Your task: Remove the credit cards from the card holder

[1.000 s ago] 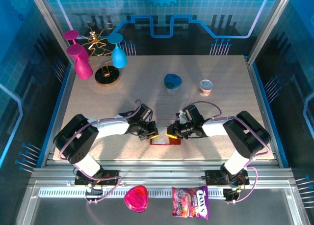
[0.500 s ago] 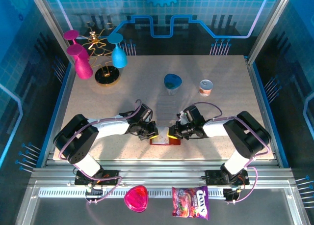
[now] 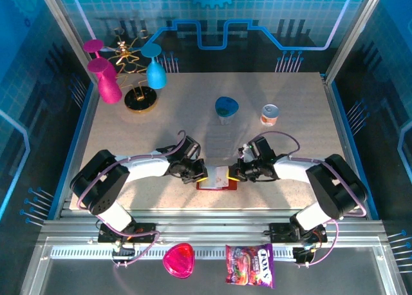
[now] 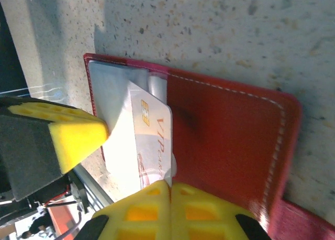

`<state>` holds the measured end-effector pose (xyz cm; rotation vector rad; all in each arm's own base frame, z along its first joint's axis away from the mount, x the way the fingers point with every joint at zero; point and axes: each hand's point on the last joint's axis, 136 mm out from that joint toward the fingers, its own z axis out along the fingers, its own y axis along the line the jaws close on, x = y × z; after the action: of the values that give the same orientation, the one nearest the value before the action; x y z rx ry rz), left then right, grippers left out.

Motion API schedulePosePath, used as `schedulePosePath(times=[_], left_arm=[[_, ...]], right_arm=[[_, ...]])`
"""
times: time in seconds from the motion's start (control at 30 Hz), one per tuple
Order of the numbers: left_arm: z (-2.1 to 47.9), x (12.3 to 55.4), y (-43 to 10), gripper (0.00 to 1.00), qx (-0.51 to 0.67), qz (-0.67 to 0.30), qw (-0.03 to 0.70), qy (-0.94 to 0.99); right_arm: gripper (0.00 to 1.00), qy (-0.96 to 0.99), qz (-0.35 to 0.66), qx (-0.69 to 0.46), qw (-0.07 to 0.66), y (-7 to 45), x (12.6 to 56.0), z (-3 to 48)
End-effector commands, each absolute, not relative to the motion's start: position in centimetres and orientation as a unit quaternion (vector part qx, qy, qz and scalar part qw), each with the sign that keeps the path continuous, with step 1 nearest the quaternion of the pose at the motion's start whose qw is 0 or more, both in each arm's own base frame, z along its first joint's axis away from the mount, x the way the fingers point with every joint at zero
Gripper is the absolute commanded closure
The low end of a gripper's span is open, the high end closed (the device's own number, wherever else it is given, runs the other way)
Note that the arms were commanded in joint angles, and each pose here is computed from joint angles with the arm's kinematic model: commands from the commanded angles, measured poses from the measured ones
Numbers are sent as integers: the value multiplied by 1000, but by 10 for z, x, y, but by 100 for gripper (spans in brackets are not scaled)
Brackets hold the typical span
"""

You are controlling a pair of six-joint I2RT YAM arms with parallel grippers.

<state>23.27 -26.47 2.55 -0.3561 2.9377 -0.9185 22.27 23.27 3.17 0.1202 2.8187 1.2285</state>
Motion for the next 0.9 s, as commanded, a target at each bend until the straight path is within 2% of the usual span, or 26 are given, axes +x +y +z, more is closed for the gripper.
schedulePosePath(times=[0.0, 0.47, 0.87], left_arm=[[16, 222, -252, 93, -124, -271, 2, 955], [18, 224, -254, 93, -126, -278, 6, 952], [19, 225, -256, 91, -127, -282, 9, 951]], right_arm=[[96, 933, 356, 36, 28, 215, 218, 27], [96, 926, 373, 38, 31, 224, 221, 34], [89, 917, 397, 35, 31, 245, 220, 45]])
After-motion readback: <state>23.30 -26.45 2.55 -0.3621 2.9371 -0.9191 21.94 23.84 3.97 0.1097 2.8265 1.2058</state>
